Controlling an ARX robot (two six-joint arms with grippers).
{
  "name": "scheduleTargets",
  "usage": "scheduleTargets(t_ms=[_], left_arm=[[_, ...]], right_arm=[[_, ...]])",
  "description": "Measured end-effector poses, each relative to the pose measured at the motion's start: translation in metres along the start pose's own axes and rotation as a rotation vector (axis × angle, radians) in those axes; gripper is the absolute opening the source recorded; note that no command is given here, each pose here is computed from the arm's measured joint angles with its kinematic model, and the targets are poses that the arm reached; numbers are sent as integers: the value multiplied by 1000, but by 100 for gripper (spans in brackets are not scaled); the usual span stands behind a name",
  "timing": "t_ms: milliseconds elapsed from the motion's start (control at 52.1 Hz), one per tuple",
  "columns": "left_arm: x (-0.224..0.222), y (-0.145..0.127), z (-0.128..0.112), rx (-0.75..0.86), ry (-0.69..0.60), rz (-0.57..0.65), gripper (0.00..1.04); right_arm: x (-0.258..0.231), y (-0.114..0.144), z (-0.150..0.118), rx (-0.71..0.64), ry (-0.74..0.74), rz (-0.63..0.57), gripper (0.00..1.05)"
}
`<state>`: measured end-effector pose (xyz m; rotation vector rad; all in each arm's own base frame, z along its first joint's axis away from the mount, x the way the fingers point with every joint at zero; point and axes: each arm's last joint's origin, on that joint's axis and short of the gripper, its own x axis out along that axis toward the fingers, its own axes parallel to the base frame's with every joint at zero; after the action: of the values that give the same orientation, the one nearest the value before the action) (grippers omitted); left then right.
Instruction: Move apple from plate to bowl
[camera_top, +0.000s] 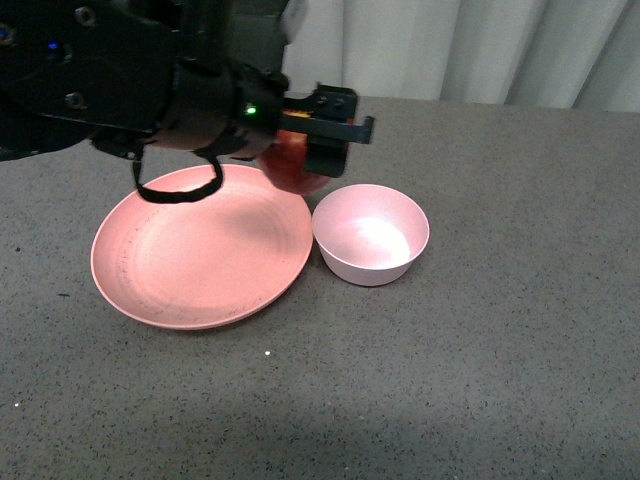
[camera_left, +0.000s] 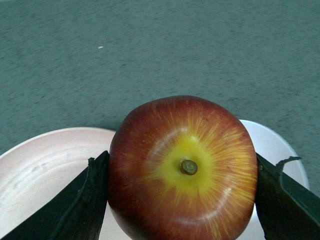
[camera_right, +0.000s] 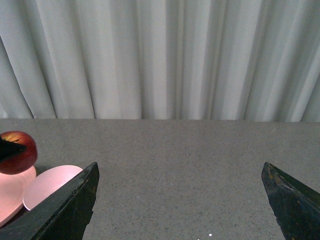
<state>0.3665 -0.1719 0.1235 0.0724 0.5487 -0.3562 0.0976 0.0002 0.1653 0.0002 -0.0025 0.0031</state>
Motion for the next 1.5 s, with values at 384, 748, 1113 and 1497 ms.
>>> scheduleTargets(t_ms=[384,748,1113,1497], left_arm=[[24,-53,-11,68,37,-73,73],[42,-67,-32,121,87,-77,73],[50,-68,-42,145,109,-57,89],[-22,-56,-4,99,-125,-30,98]], right_arm=[[0,0,0,0,0,0,95],[0,0,0,0,0,0,95],[0,0,0,0,0,0,95],[0,0,0,0,0,0,95]])
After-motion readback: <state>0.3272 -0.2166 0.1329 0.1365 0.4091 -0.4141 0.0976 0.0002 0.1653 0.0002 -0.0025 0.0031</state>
